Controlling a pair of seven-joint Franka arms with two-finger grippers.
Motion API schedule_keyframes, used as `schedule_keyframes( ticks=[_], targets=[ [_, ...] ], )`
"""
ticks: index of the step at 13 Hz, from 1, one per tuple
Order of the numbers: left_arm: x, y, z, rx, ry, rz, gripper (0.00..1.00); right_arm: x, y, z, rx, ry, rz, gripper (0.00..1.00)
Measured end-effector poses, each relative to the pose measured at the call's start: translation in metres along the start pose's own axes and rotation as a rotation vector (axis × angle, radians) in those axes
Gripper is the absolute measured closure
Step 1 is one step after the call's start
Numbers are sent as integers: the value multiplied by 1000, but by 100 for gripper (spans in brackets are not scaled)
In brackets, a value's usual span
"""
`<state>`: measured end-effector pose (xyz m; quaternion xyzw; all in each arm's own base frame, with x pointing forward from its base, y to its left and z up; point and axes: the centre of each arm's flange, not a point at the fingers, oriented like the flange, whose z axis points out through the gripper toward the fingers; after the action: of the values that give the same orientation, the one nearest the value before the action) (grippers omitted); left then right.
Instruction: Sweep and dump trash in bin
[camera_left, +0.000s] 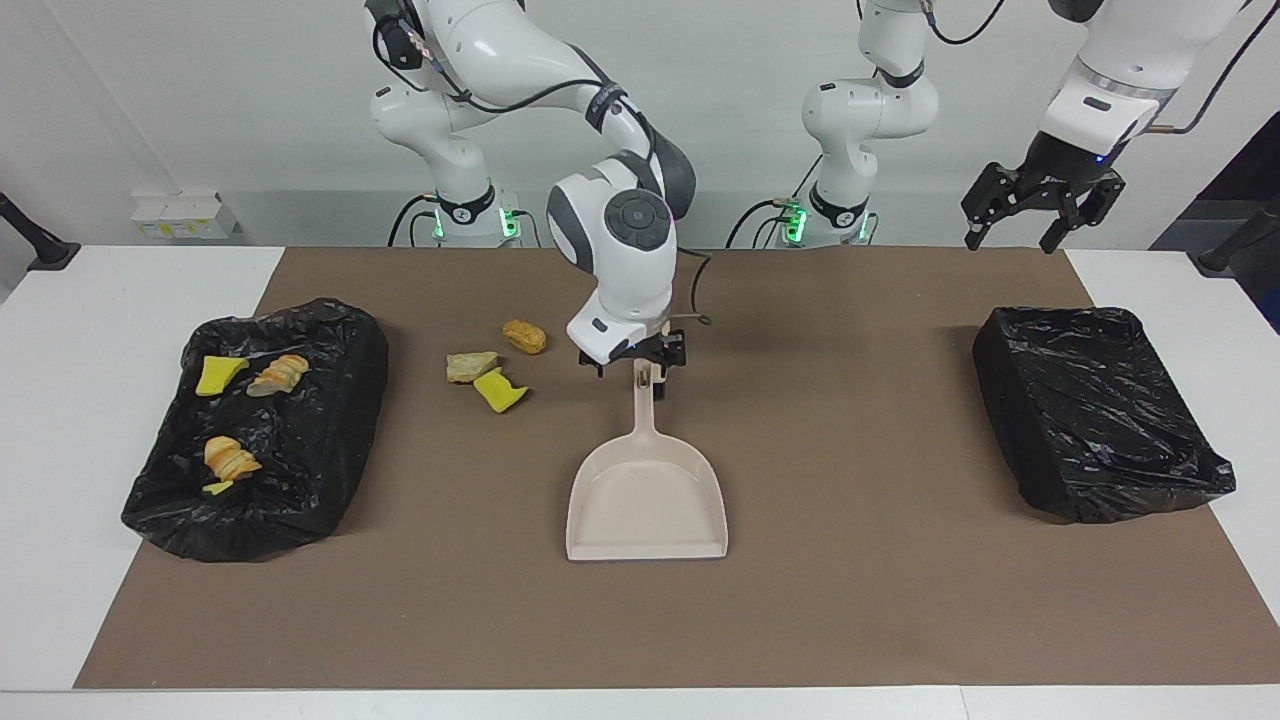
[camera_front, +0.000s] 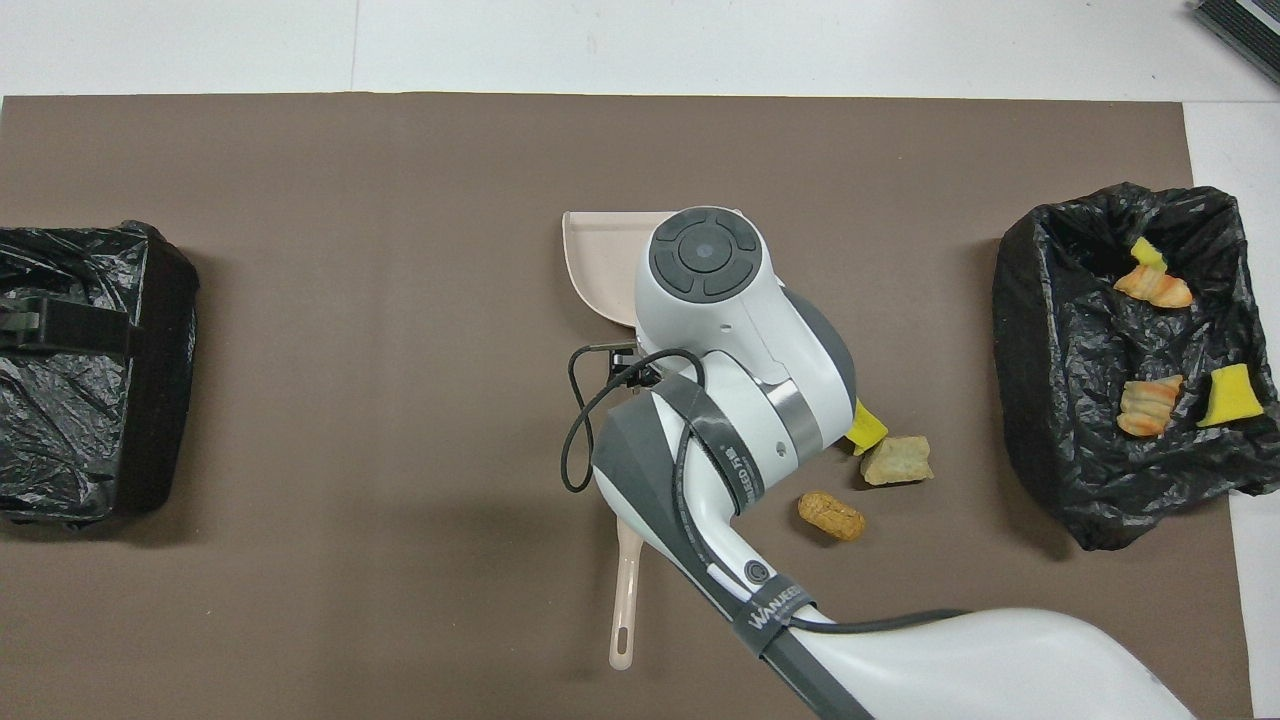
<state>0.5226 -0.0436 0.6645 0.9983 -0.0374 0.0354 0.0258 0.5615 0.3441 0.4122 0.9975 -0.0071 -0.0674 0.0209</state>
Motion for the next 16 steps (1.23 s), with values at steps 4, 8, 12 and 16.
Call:
schedule_keyframes(
  ticks=[4, 8, 12, 16],
  targets=[
    [-1, 4, 1, 4, -3, 11, 0, -42, -2, -14, -6, -37, -15, 0],
    [-2, 0, 0, 5, -2, 6, 0, -98, -22, 1, 16, -5, 13, 0],
    [-2, 0, 1, 5, -3, 6, 0, -154, -30, 34, 17, -15, -7, 0],
    [13, 12, 9, 4, 75, 29, 0, -180, -50, 77, 36, 14, 10, 4]
  ],
)
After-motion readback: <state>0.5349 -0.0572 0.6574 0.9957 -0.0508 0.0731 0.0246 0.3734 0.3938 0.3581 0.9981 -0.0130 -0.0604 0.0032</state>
